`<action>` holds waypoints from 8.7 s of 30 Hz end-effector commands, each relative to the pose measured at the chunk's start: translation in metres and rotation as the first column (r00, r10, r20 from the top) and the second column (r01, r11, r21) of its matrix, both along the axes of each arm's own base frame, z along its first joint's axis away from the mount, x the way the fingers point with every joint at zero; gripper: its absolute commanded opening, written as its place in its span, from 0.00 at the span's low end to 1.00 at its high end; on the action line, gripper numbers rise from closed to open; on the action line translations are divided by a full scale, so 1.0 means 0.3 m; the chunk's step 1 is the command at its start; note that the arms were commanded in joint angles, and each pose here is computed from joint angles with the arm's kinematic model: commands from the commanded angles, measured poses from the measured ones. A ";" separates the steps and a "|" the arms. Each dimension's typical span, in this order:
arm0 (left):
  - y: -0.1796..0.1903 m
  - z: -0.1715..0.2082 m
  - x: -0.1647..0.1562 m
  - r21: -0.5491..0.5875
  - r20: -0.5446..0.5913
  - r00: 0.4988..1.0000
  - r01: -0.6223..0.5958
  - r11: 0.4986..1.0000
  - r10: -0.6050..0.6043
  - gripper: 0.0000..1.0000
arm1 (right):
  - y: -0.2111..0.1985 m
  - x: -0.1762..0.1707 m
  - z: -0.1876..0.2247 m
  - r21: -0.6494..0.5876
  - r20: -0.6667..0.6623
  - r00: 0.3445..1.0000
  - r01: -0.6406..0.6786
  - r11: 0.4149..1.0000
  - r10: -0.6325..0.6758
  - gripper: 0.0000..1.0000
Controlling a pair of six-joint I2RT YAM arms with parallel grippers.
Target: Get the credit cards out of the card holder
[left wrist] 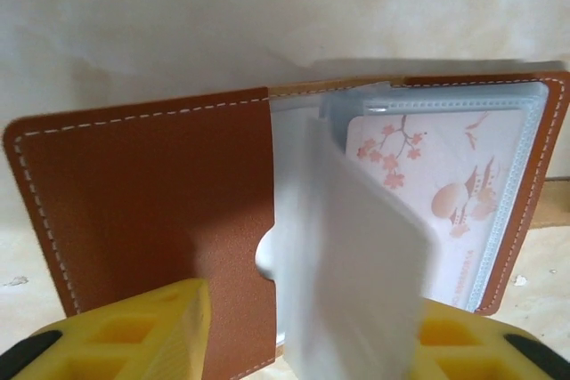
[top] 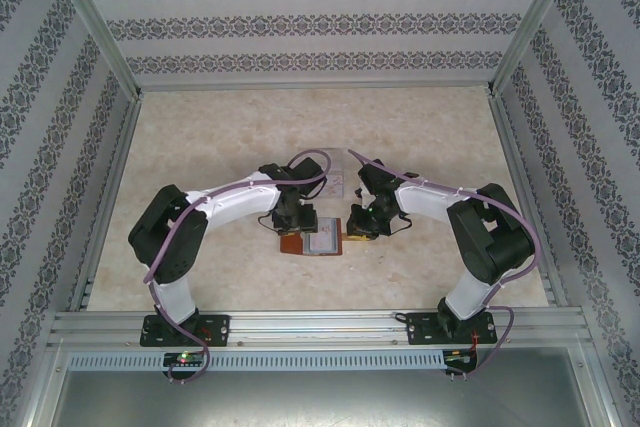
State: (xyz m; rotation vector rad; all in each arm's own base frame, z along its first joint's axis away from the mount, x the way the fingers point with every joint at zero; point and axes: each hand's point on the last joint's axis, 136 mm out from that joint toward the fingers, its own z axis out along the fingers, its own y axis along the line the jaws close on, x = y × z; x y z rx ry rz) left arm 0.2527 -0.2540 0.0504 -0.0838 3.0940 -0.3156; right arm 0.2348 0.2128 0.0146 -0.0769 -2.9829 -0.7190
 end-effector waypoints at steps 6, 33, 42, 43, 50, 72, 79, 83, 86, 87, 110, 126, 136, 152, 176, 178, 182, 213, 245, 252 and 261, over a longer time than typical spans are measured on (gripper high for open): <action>-0.027 0.080 0.007 -0.041 0.049 0.999 0.026 0.999 -0.024 0.24 | -0.016 -0.047 -0.052 -0.043 -0.046 0.999 -0.022 0.999 0.020 0.18; -0.019 0.092 0.011 -0.074 0.063 0.998 0.022 0.997 -0.017 0.07 | -0.020 -0.057 -0.068 -0.053 -0.059 0.998 -0.035 0.998 0.032 0.18; 0.058 0.074 -0.005 0.017 0.055 0.998 0.023 1.000 -0.024 0.07 | -0.020 -0.057 -0.070 -0.056 -0.064 0.997 -0.037 0.998 0.033 0.18; 0.066 0.069 -0.007 0.027 0.053 0.998 0.023 0.999 -0.024 0.07 | -0.021 -0.056 -0.070 -0.057 -0.063 0.997 -0.037 0.998 0.033 0.18; 0.127 0.032 -0.009 0.101 0.039 0.999 0.024 0.995 -0.028 0.07 | -0.025 -0.063 -0.073 -0.060 -0.071 0.997 -0.035 0.998 0.030 0.18; 0.276 -0.024 -0.001 0.353 0.004 0.990 0.132 0.926 -0.143 0.19 | -0.025 -0.065 -0.066 -0.074 -0.083 0.996 -0.036 0.997 0.029 0.19; 0.289 0.062 0.017 0.336 0.067 0.988 0.107 0.936 -0.137 0.18 | -0.016 -0.063 -0.037 -0.071 -0.071 0.997 -0.041 0.997 0.036 0.19; 0.257 0.118 0.042 0.270 0.141 0.980 0.097 0.958 -0.139 0.17 | -0.002 -0.052 -0.001 -0.062 -0.048 0.998 -0.040 0.997 0.037 0.19; 0.218 0.153 0.054 0.193 0.181 0.975 0.093 0.977 -0.129 0.17 | 0.010 -0.046 0.021 -0.056 -0.035 0.999 -0.042 0.998 0.040 0.19; 0.200 0.161 0.059 0.155 0.192 0.974 0.090 0.984 -0.119 0.17 | 0.017 -0.043 0.031 -0.051 -0.029 0.999 -0.044 0.998 0.042 0.19; -0.057 0.056 0.089 -0.412 0.096 0.995 0.022 0.911 0.020 0.17 | 0.100 -0.026 0.007 -0.036 -0.018 1.000 0.003 0.999 -0.004 0.19; -0.064 0.022 0.079 -0.449 0.058 0.997 -0.022 0.893 0.054 0.21 | 0.037 0.020 -0.008 -0.150 0.020 1.000 -0.013 0.989 0.016 0.19; -0.107 0.008 0.081 -0.525 0.022 0.997 -0.048 0.850 0.070 0.27 | 0.088 0.038 0.087 -0.040 0.056 0.998 0.025 0.999 -0.022 0.19; -0.097 -0.031 0.061 -0.510 -0.017 0.997 -0.074 0.857 0.076 0.31 | 0.195 0.044 0.102 0.104 0.035 0.999 0.028 0.994 -0.032 0.20; -0.034 -0.043 0.041 -0.398 -0.006 0.999 -0.046 0.916 0.048 0.34 | 0.159 0.011 -0.006 0.018 -0.018 1.000 0.020 1.000 -0.019 0.25; -0.035 -0.039 0.044 -0.396 -0.002 0.999 -0.041 0.917 0.044 0.34 | 0.160 0.011 -0.005 0.021 -0.019 1.000 0.019 1.000 -0.019 0.26; -0.065 0.005 0.062 -0.453 0.025 0.999 -0.032 0.891 0.048 0.34 | 0.164 0.012 -0.004 0.027 -0.020 1.000 0.017 0.999 -0.017 0.25; -0.073 -0.065 0.031 -0.440 -0.067 0.997 -0.051 0.896 0.024 0.35 | 0.149 -0.006 -0.021 0.005 -0.039 0.999 0.014 1.000 -0.013 0.30; -0.045 -0.034 0.034 -0.390 -0.042 0.999 -0.038 0.920 0.024 0.14 | 0.136 0.010 0.071 0.034 0.026 0.999 0.029 0.999 -0.030 0.35; -0.065 -0.048 0.036 -0.414 -0.056 0.998 -0.038 0.909 0.016 0.20 | 0.137 0.010 0.071 0.034 0.025 0.999 0.027 0.999 -0.028 0.35; -0.067 -0.081 0.024 -0.407 -0.082 0.997 -0.039 0.913 0.006 0.22 | 0.138 0.009 0.057 0.032 0.014 1.000 0.027 0.999 -0.028 0.35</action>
